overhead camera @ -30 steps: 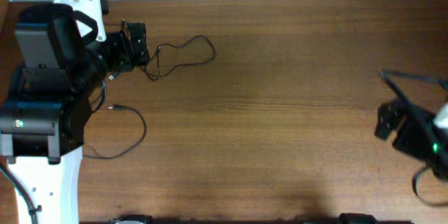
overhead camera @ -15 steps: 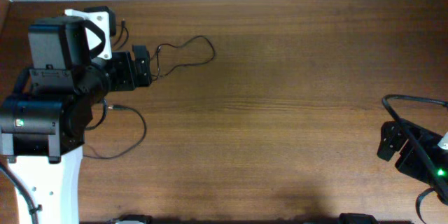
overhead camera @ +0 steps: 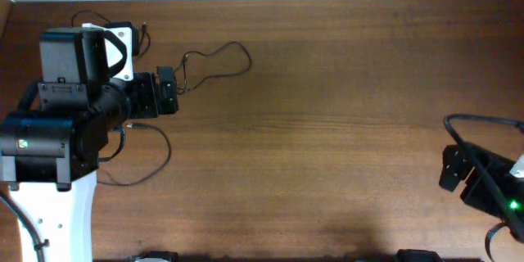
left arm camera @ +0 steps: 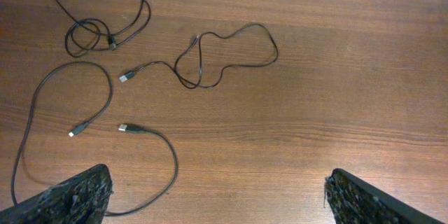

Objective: Untangle cables

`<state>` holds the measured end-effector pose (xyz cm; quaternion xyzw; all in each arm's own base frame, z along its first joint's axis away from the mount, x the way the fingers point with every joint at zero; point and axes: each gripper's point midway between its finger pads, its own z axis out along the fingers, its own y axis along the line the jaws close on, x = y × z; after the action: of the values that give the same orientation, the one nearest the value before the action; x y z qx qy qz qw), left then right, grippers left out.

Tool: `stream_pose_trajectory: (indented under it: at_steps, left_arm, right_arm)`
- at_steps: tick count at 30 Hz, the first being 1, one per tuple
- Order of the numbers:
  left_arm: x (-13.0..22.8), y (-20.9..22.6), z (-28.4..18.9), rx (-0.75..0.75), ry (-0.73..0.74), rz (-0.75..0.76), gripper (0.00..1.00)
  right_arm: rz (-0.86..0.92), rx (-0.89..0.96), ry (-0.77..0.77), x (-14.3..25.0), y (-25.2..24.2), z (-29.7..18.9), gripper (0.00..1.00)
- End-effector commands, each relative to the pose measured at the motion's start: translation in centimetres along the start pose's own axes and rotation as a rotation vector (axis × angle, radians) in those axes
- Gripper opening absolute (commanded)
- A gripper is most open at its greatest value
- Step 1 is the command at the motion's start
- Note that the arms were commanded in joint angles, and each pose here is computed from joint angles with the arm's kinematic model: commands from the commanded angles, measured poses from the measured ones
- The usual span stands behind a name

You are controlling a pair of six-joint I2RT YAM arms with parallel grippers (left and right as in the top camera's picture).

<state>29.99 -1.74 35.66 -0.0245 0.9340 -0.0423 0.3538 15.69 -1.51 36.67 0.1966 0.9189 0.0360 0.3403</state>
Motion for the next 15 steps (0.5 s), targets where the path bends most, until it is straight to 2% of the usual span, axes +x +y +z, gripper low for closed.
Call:
stream_pose_trajectory:
  at_steps: [1,5,9,15]
  left_arm:
    - [0.2,-0.1,-0.1,0.008,0.002,-0.013,0.99]
    - [0.2,-0.1,-0.1,0.007,0.002,-0.013,0.99]
    - [0.2,-0.1,-0.1,0.007,0.002,-0.013,0.99]
    - [0.2,-0.1,-0.1,0.007,0.002,-0.013,0.99]
  right_arm:
    - [0.000,-0.019,-0.013,2.3,-0.6,-0.8,0.99]
    - [0.001,-0.044,-0.085,4.8,-1.5,-1.1,0.98]
    - [0.002,-0.104,-0.227,5.8,-1.7,-1.0,0.99]
    - [0.008,-0.162,-0.345,7.0,-1.8,0.6,0.99]
